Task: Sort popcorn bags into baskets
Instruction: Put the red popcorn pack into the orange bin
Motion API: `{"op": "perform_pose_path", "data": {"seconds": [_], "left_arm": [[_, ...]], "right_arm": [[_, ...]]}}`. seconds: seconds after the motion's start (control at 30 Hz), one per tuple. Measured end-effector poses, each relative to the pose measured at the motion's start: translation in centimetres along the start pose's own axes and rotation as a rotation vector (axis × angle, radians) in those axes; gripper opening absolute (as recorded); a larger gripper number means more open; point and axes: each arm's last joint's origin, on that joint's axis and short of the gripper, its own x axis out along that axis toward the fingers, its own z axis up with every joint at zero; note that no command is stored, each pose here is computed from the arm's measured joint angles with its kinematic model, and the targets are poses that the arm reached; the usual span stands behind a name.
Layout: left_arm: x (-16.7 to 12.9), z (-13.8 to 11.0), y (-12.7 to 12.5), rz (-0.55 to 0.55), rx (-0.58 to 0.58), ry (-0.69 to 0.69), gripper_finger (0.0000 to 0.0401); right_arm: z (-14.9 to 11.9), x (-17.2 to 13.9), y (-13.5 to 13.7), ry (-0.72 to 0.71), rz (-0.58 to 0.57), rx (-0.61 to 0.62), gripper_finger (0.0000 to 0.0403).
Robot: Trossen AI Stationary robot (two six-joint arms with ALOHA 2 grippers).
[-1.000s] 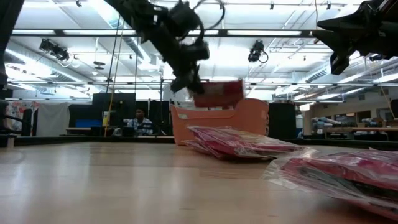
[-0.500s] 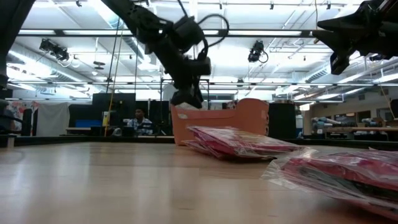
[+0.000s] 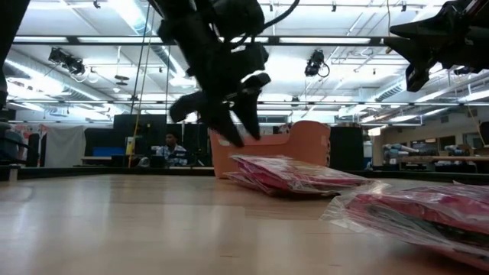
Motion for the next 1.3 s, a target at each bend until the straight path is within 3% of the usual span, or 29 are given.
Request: {"op": "perform_pose_path", "data": {"seconds": [0.23, 0.47, 0.77, 1.0, 1.17, 1.3], "left_arm": [[1.9, 2.7, -4.3, -0.060, 0.140, 0.026, 0.0185], [1.6, 4.5, -6.0, 0.081, 0.218, 0.104, 0.0185], [0.7, 6.0, -8.4, 0.080, 0.211, 0.097, 0.0185], [-0.1, 6.8, -9.8, 0.193, 0.299, 0.195, 0.0185], [-1.4, 6.7, -10.6, 0.048, 0.272, 0.140, 0.0185], [-2.1, 7.0, -10.9, 0.013, 0.239, 0.098, 0.0185]], "right_arm": [[0.0, 0.0, 0.0, -0.001, -0.002, 0.000, 0.0096], [0.0, 0.0, 0.0, -0.001, -0.002, 0.000, 0.0096], [0.0, 0.0, 0.0, -0.001, -0.002, 0.000, 0.0096], [0.0, 0.0, 0.0, -0.001, -0.002, 0.000, 0.0096], [0.0, 0.0, 0.0, 0.000, -0.001, 0.000, 0.0096], [0.0, 0.0, 0.0, -0.001, -0.001, 0.000, 0.0096]]}}
